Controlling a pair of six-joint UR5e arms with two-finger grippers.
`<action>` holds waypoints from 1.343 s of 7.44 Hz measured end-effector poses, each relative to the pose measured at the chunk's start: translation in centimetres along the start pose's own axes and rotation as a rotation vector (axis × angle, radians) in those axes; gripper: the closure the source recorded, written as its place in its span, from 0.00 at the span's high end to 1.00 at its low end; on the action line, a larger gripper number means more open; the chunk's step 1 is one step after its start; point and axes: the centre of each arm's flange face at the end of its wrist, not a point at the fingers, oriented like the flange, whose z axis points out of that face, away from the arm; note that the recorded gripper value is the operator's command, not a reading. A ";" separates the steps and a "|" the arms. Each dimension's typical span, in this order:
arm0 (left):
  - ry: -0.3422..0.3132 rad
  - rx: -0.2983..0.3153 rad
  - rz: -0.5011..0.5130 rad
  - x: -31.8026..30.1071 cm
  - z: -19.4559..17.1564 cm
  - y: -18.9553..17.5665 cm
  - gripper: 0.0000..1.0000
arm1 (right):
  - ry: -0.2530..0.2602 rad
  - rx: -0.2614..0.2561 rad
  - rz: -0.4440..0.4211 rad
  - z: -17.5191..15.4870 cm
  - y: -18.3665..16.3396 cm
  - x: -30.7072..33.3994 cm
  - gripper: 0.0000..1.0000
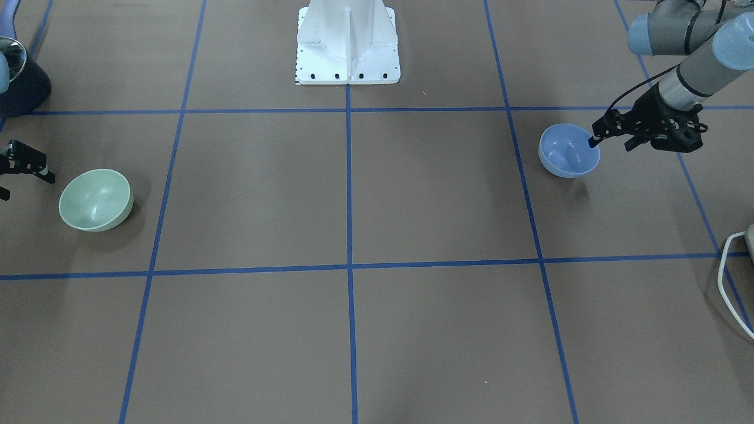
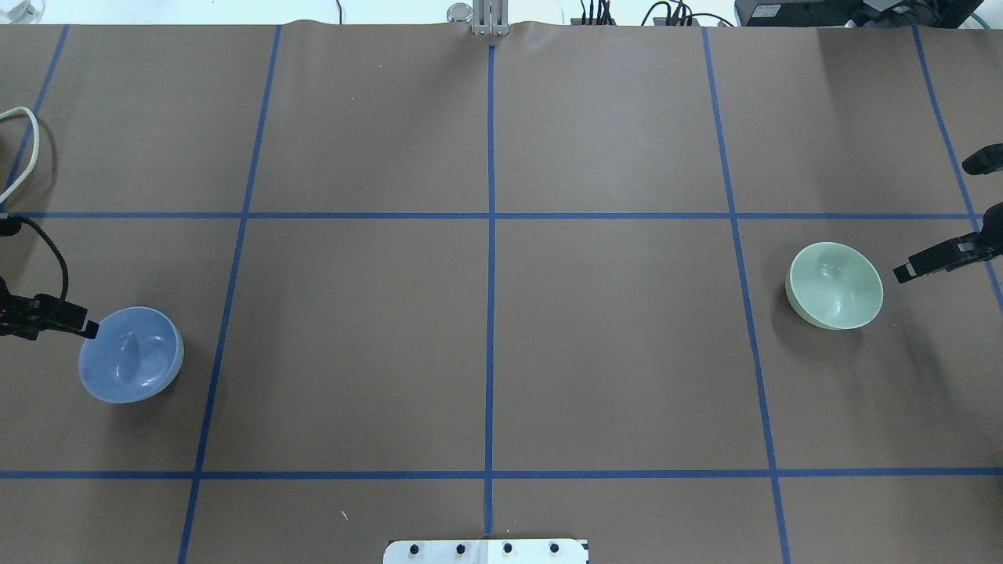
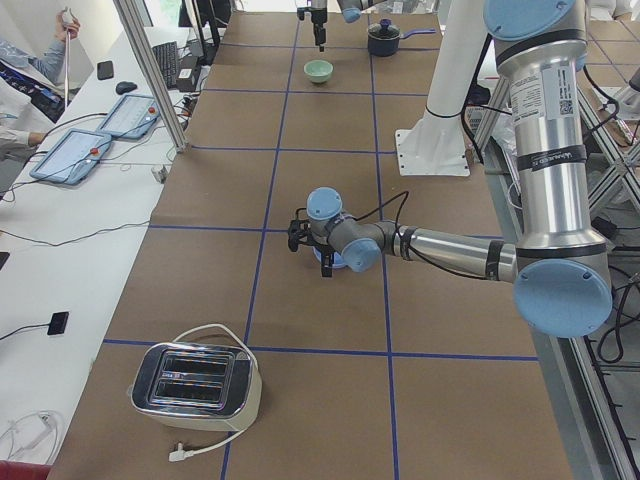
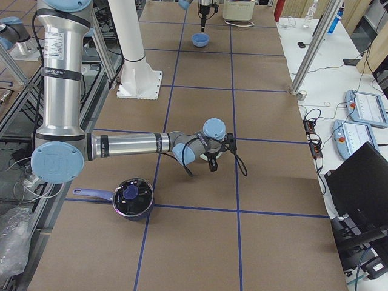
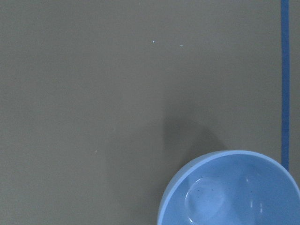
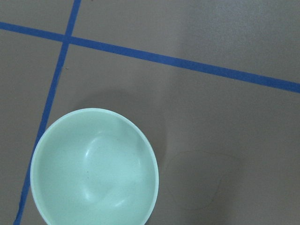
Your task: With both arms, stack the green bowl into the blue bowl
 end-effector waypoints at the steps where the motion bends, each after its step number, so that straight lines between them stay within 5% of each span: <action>1: -0.003 -0.002 0.003 -0.3 0.5 0.1 0.93 | 0.009 -0.006 -0.007 0.9 0.2 0.3 0.97; 7: 0.004 -0.003 0.029 -1.1 2.5 0.3 0.62 | 0.016 -0.023 -0.027 2.8 0.1 0.0 0.94; 9: 0.005 -0.012 0.036 -0.8 2.9 0.5 0.49 | 0.023 -0.029 -0.038 3.5 -0.2 -0.6 0.88; 10: 0.005 -0.014 0.038 -0.8 3.0 0.5 0.41 | 0.026 -0.031 -0.044 3.8 -0.4 -0.9 0.74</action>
